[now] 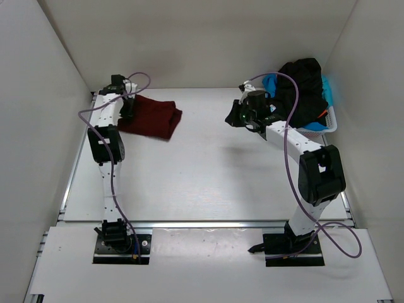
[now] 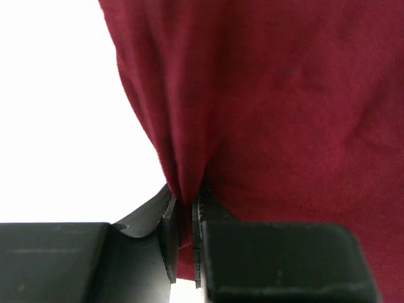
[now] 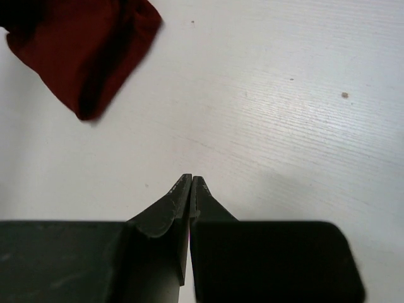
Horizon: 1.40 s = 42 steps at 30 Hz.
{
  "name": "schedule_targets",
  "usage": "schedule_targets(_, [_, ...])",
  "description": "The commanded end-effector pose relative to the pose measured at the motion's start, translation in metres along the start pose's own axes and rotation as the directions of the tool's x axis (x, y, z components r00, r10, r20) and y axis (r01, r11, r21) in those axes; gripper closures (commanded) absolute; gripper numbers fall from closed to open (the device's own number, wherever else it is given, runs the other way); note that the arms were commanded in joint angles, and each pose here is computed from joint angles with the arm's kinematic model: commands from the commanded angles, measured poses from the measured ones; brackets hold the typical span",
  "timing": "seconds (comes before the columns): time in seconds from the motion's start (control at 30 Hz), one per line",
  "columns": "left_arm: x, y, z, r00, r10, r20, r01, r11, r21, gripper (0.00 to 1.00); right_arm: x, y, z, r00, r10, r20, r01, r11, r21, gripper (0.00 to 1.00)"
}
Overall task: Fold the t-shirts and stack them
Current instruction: Put the neatly folded tshirt into the corner of the board with the left arm
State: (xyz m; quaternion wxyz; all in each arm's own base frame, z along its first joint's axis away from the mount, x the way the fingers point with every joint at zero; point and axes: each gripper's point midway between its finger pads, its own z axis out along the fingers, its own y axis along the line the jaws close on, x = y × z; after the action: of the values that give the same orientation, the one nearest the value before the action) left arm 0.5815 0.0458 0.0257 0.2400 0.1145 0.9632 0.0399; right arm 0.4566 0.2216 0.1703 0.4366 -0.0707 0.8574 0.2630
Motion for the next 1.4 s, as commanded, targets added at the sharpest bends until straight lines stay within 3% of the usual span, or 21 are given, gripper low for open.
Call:
schedule_targets(0.0, [0.012, 0.077, -0.015, 0.999, -0.035, -0.029, 0.028, 0.977, -0.211, 0.87, -0.012, 0.007, -0.015, 0.999, -0.031, 0.042, 0.03, 1.0, 0.007, 1.0])
schedule_targets(0.2, [0.024, 0.13, -0.026, 0.995, -0.1, -0.009, 0.089, 0.921, -0.38, 0.86, -0.006, 0.017, -0.014, 0.999, -0.039, 0.027, 0.04, 0.999, -0.016, 1.0])
schedule_targets(0.37, [0.019, 0.186, -0.045, 0.988, -0.141, 0.07, 0.156, 0.82, -0.55, 0.84, -0.009, 0.017, -0.016, 0.999, -0.043, 0.026, 0.044, 0.999, -0.017, 1.0])
schedule_targets(0.63, [0.013, 0.23, -0.056, 0.989, -0.104, 0.107, 0.149, 0.742, -0.654, 0.79, -0.004, 0.02, -0.018, 0.999, -0.047, 0.009, 0.047, 0.999, -0.024, 1.0])
schedule_targets(0.7, [0.01, 0.228, -0.054, 0.99, -0.094, 0.105, 0.141, 0.732, -0.667, 0.71, -0.001, 0.021, -0.02, 0.999, -0.044, 0.0, 0.044, 0.999, -0.028, 1.0])
schedule_targets(0.77, [0.012, 0.231, -0.051, 0.99, -0.094, 0.103, 0.139, 0.725, -0.675, 0.53, -0.003, 0.021, -0.021, 0.999, -0.041, 0.003, 0.041, 0.999, -0.029, 0.98])
schedule_targets(0.83, [0.009, 0.23, -0.058, 0.989, -0.099, 0.106, 0.145, 0.701, -0.699, 0.24, -0.002, 0.023, -0.022, 0.999, -0.04, 0.0, 0.04, 0.998, -0.038, 0.98])
schedule_targets(0.87, [-0.001, 0.231, -0.067, 0.986, -0.092, 0.137, 0.162, 0.68, -0.715, 0.17, -0.002, 0.024, -0.022, 0.999, -0.042, 0.001, 0.042, 0.998, -0.041, 0.97])
schedule_targets(0.9, [-0.01, 0.228, -0.074, 0.985, -0.078, 0.153, 0.165, 0.668, -0.725, 0.02, 0.003, 0.023, -0.021, 0.999, -0.039, -0.011, 0.039, 0.998, -0.042, 0.98])
schedule_targets(1.07, [-0.055, 0.206, -0.113, 0.962, -0.023, 0.272, 0.212, 0.689, -0.693, 0.02, 0.003, 0.032, -0.021, 0.999, -0.034, -0.011, 0.033, 0.998, -0.061, 0.98])
schedule_targets(1.23, [-0.08, 0.14, -0.14, 0.934, 0.056, 0.352, 0.154, 0.827, -0.541, 0.08, 0.005, 0.04, -0.02, 1.0, -0.02, -0.014, 0.019, 0.997, -0.08, 0.98])
schedule_targets(1.27, [-0.067, 0.116, -0.117, 0.949, 0.097, 0.3, 0.077, 0.852, -0.519, 0.09, 0.008, 0.041, -0.019, 1.0, -0.022, -0.02, 0.02, 0.996, -0.084, 0.98])
schedule_targets(1.37, [-0.047, 0.076, -0.107, 0.954, 0.165, 0.251, -0.012, 0.855, -0.518, 0.11, 0.008, 0.049, -0.021, 0.999, -0.028, -0.02, 0.025, 0.995, -0.1, 0.98])
